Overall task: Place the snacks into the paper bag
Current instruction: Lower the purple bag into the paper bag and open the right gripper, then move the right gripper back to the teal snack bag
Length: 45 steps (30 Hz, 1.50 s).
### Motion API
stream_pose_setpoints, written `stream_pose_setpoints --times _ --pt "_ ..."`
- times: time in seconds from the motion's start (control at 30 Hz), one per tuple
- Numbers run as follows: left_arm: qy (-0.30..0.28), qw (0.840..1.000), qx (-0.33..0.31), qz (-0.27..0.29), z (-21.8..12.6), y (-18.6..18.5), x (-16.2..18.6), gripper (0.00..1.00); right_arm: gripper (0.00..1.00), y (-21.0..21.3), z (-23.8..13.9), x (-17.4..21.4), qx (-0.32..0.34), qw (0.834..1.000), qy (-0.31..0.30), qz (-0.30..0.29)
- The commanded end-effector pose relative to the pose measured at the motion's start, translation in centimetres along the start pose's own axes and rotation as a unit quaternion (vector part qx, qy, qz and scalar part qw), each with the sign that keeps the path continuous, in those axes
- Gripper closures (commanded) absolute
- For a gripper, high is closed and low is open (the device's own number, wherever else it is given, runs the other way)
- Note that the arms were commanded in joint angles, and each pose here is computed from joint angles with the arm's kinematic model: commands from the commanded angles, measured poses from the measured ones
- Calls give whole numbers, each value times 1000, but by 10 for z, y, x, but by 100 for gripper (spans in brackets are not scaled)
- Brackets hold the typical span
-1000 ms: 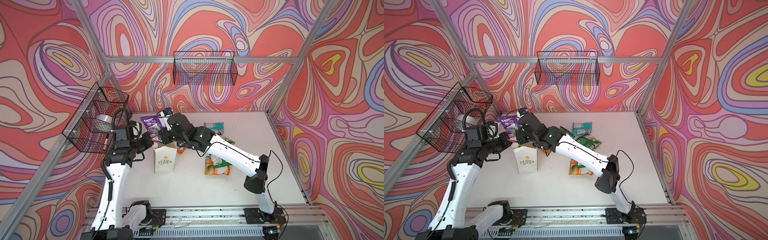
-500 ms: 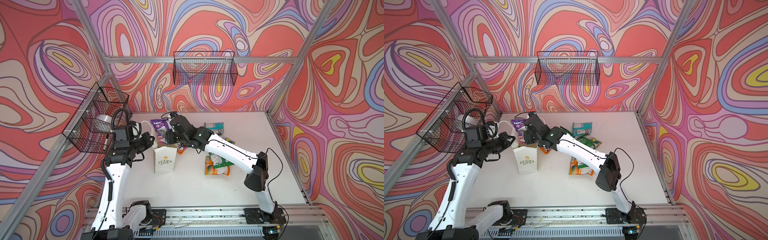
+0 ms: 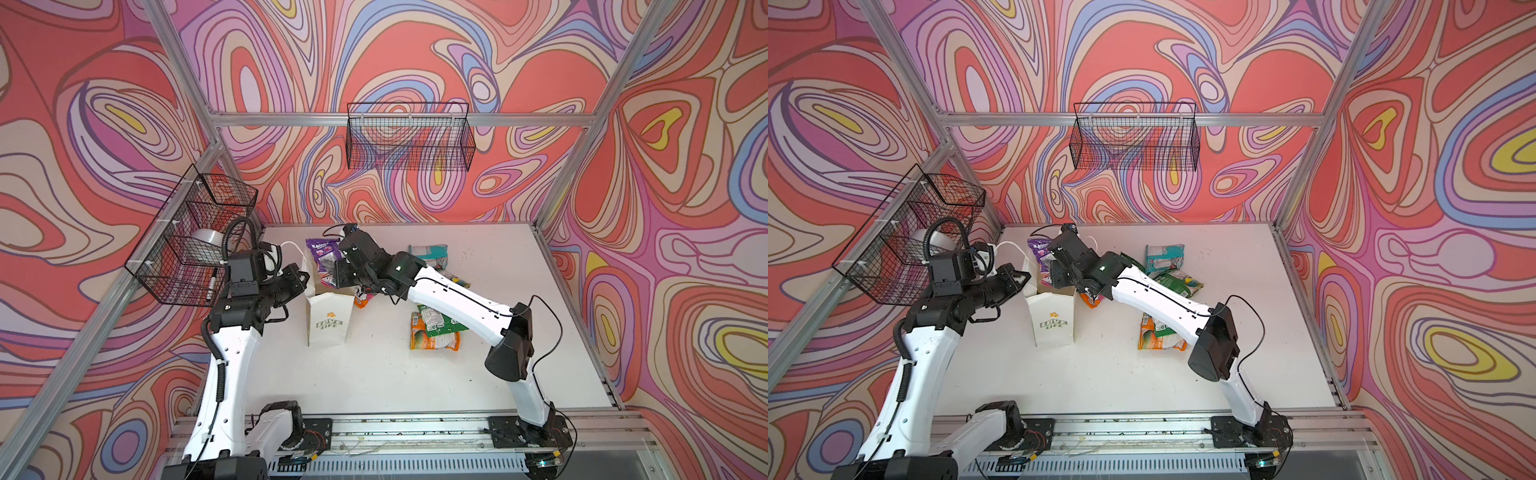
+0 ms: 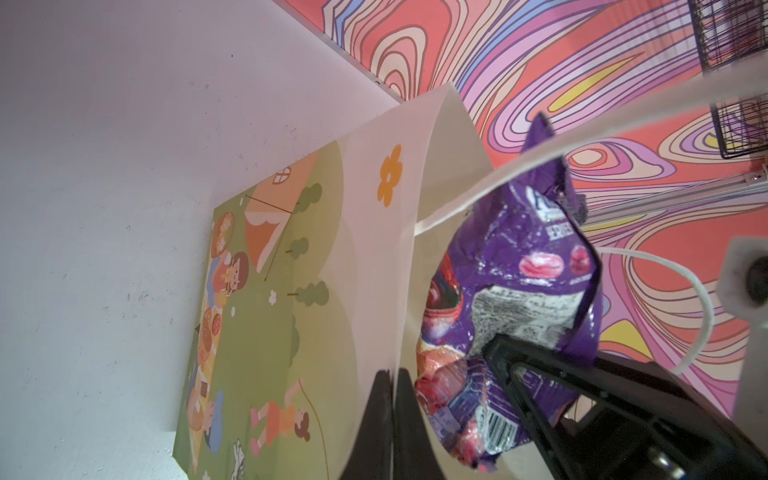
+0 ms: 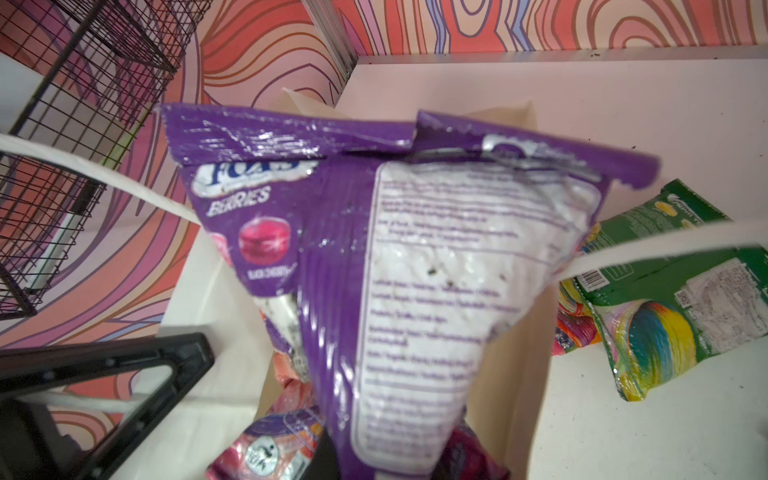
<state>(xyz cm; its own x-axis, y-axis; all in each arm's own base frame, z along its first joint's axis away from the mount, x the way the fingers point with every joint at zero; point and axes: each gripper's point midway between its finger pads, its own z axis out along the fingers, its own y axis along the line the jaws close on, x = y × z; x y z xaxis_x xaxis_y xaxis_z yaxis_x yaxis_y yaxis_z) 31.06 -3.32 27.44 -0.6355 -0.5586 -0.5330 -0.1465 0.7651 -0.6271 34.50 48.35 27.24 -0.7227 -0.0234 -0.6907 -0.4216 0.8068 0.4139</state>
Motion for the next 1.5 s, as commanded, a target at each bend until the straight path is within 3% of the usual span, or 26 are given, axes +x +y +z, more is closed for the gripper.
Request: stream_pose_setpoints --times 0.0,0.4,0.7,0.93,1.13,1.33,1.47 --pt "-22 1000 21 6 -5 -8 -10 100 83 7 -2 -8 -8 1000 -13 1" --pt "-22 1000 21 2 -4 -7 -10 100 46 35 -20 -17 -44 998 -28 -38" --pt "-23 1000 19 1 -5 -6 -10 100 25 67 -84 -50 -62 988 -90 -108" --pt "-25 1000 8 -1 -5 -2 -11 100 11 28 -119 -70 35 980 -140 -135" --pt "-27 1000 -15 -2 -7 5 -12 100 3 5 -148 -71 72 975 -162 -134" --pt "-37 998 -44 7 -13 12 -15 100 2 -31 -179 -71 136 965 -180 -129" --pt "-42 997 -64 14 -16 18 -16 100 2 -72 -178 -61 148 974 -149 -85"
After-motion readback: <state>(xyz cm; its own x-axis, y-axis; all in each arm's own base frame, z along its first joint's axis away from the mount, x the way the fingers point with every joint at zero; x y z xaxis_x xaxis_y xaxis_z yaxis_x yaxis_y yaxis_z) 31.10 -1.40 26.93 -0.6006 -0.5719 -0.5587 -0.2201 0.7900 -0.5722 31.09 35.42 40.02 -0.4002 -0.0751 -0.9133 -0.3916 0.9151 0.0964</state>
